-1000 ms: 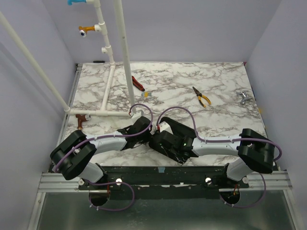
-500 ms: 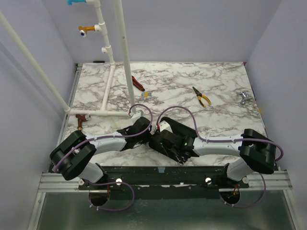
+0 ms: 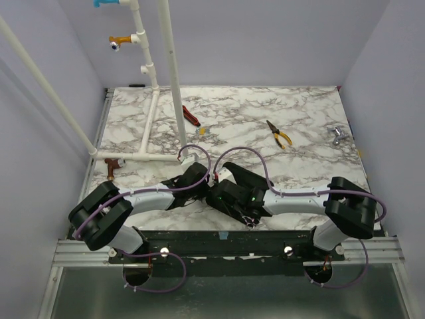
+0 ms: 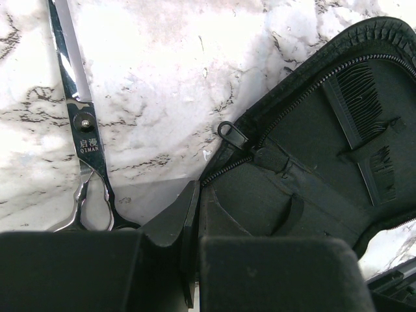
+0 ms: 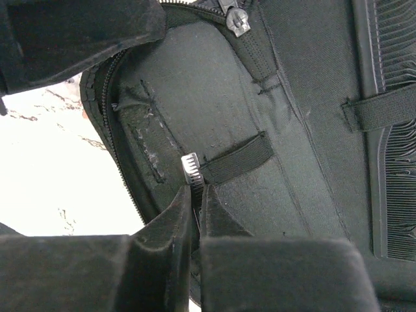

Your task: Sort the hair-cutting tools

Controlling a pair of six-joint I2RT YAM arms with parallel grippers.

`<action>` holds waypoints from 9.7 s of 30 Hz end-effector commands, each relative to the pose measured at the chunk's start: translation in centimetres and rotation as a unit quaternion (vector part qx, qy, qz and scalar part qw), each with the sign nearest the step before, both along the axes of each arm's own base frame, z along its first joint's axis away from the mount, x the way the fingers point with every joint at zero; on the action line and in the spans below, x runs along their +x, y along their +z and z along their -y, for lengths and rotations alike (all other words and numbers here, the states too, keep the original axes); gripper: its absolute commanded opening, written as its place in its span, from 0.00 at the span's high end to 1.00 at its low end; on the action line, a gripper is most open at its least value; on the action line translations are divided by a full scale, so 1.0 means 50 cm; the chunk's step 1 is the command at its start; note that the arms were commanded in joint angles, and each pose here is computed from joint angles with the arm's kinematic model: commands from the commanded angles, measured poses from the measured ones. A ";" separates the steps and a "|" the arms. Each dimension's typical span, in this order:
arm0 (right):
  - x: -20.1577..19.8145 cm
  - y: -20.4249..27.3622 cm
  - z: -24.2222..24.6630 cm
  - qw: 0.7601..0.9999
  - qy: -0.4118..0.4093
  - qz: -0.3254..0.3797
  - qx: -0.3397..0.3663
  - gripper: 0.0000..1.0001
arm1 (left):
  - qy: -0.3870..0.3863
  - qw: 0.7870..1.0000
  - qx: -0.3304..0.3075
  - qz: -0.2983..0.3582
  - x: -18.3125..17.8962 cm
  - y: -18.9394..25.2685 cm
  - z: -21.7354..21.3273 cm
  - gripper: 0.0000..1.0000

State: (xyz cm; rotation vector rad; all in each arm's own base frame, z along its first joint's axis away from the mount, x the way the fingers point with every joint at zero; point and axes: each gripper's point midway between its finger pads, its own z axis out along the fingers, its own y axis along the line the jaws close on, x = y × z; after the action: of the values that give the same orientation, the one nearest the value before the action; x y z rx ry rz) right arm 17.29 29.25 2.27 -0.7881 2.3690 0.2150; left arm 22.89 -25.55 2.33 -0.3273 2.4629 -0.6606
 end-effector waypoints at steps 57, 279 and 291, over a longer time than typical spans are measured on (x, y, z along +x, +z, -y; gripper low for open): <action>-0.108 0.022 0.154 0.942 -0.281 -0.113 0.141 0.51 | 0.009 0.999 -0.009 -0.040 -0.059 -0.051 -0.013 1.00; -0.089 -0.019 -0.063 0.947 -0.172 -0.183 0.199 0.80 | 0.028 0.999 -0.019 -0.037 -0.120 -0.059 0.028 1.00; -0.074 -0.007 -0.104 0.946 -0.151 -0.175 0.226 0.80 | 0.021 0.999 -0.021 -0.036 -0.120 -0.059 0.039 1.00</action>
State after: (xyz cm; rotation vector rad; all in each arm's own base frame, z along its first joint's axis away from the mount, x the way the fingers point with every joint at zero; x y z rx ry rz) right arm 14.86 23.94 1.28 -0.2442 2.5919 0.1879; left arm 21.16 -24.69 1.83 -0.5180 2.2927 -0.5728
